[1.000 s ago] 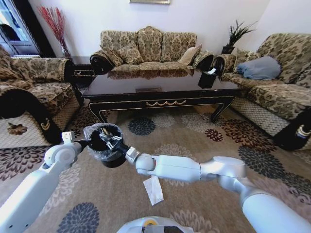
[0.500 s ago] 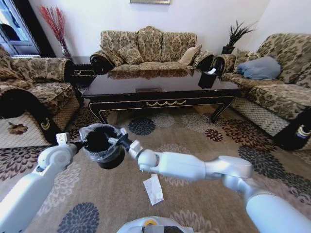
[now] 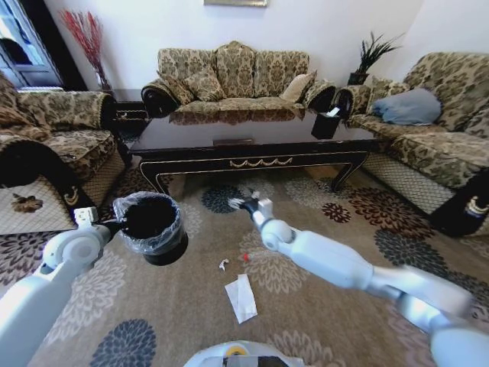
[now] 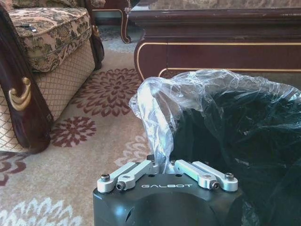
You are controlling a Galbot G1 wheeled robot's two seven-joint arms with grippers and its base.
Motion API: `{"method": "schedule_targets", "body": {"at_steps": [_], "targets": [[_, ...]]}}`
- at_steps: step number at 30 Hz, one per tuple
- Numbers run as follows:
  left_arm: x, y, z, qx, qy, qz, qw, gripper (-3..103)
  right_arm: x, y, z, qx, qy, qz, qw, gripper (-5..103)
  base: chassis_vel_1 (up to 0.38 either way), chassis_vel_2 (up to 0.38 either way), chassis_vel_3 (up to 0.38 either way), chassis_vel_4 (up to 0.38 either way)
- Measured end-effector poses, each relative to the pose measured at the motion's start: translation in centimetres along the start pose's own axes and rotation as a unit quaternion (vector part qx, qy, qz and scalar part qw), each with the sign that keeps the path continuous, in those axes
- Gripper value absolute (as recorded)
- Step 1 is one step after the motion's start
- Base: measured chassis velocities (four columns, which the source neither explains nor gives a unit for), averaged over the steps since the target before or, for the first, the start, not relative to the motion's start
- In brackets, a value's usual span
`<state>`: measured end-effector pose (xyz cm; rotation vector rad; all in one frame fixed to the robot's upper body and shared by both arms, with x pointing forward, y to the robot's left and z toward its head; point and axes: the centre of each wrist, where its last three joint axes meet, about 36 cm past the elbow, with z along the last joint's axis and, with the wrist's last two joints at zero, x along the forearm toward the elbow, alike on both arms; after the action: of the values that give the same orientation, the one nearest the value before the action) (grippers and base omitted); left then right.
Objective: Move to the front of the table and pick up the trash from the floor, then place it into the trash bin.
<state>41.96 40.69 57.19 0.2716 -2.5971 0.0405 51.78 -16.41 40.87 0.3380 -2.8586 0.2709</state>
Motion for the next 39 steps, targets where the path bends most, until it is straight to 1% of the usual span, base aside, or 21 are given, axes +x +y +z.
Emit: {"method": "schedule_targets", "body": {"at_steps": [3,4,6,7,9,11,12,14,16,18,21,23,24,26,28,29,30,32,33,38,39], "targets": [[0.0,-0.1,-0.1,-0.004,0.001,0.001,1.0000,4,0.0,-0.6,2.5,0.010,0.037,0.039,0.999,100,0.000,0.000,0.000,0.000],[0.1,-0.1,0.0,-0.006,0.002,0.001,1.0000,4,-0.3,-1.2,4.2,0.028,0.046,0.054,0.997,100,0.000,0.000,0.000,0.000],[0.5,-0.1,0.0,-0.006,0.001,0.000,1.0000,4,-0.5,-2.1,6.1,0.058,0.040,0.058,0.996,100,0.000,0.000,0.000,0.000],[0.5,-0.1,0.0,-0.006,0.001,0.000,1.0000,4,-0.5,-2.1,6.1,0.058,0.040,0.058,0.996,100,0.000,0.000,0.000,0.000],[0.8,0.0,-0.1,-0.004,-0.002,-0.004,1.0000,4,-0.7,-2.7,7.6,0.082,0.031,0.052,0.995,100,0.000,0.000,0.000,0.000],[1.3,0.2,-0.4,0.002,-0.007,-0.009,0.9999,4,-0.7,-3.6,9.4,0.099,0.006,0.024,0.995,100,0.000,0.000,0.000,0.000],[1.4,0.3,-0.4,0.004,-0.009,-0.012,0.9999,4,-0.6,-4.1,10.1,0.098,-0.011,-0.002,0.995,100,0.000,0.000,0.000,0.000],[1.5,0.3,-0.4,0.005,-0.009,-0.012,0.9999,4,-0.6,-4.3,10.4,0.097,-0.021,-0.017,0.995,100,0.000,0.000,0.000,0.000],[1.7,0.5,-0.5,0.009,-0.012,-0.016,0.9998,4,-0.8,-5.6,12.0,0.105,-0.054,-0.075,0.990,100,0.000,0.000,0.000,0.000],[1.7,0.5,-0.4,0.010,-0.012,-0.016,0.9997,4,-0.8,-5.8,12.3,0.108,-0.058,-0.083,0.989,100,0.000,0.000,0.000,0.000],[1.9,0.6,0.1,0.012,-0.012,-0.021,0.9996,4,-1.1,-8.0,15.0,0.142,-0.070,-0.144,0.977,100,0.000,0.000,0.000,0.000],[2.0,0.6,0.2,0.013,-0.012,-0.021,0.9996,4,-1.2,-8.4,15.5,0.150,-0.071,-0.152,0.974,100,0.000,0.000,0.000,0.000],[2.1,0.6,0.6,0.015,-0.011,-0.022,0.9996,4,-1.4,-9.4,16.7,0.174,-0.070,-0.172,0.967,100,0.000,0.000,0.000,0.000],[2.2,0.6,0.9,0.020,-0.009,-0.020,0.9996,4,-1.7,-10.5,17.7,0.203,-0.068,-0.194,0.957,100,0.000,0.000,0.000,0.000],[2.3,0.6,1.0,0.021,-0.009,-0.020,0.9996,4,-1.7,-10.9,18.0,0.212,-0.067,-0.200,0.954,100,0.000,0.000,0.000,0.000],[2.6,0.5,1.2,0.021,-0.009,-0.019,0.9995,4,-2.0,-11.7,18.6,0.235,-0.066,-0.214,0.946,100,0.000,0.000,0.000,0.000],[2.8,0.5,1.3,0.021,-0.010,-0.019,0.9995,4,-2.2,-12.1,18.8,0.246,-0.064,-0.224,0.941,100,0.000,0.000,0.000,0.000],[3.3,0.5,1.3,0.021,-0.011,-0.017,0.9996,4,-2.4,-12.7,19.0,0.255,-0.061,-0.242,0.934,100,0.000,0.000,0.000,0.000],[3.3,0.5,1.3,0.021,-0.011,-0.017,0.9996,4,-2.4,-12.7,19.0,0.255,-0.061,-0.242,0.934,100,0.000,0.000,0.000,0.000],[4.0,0.6,1.1,0.020,-0.015,-0.015,0.9996,4,-2.5,-13.4,19.0,0.265,-0.053,-0.293,0.917,100,0.000,0.000,0.000,0.000],[4.0,0.6,1.1,0.020,-0.015,-0.015,0.9996,4,-2.5,-13.4,19.0,0.265,-0.053,-0.293,0.917,100,0.000,0.000,0.000,0.000]]}}
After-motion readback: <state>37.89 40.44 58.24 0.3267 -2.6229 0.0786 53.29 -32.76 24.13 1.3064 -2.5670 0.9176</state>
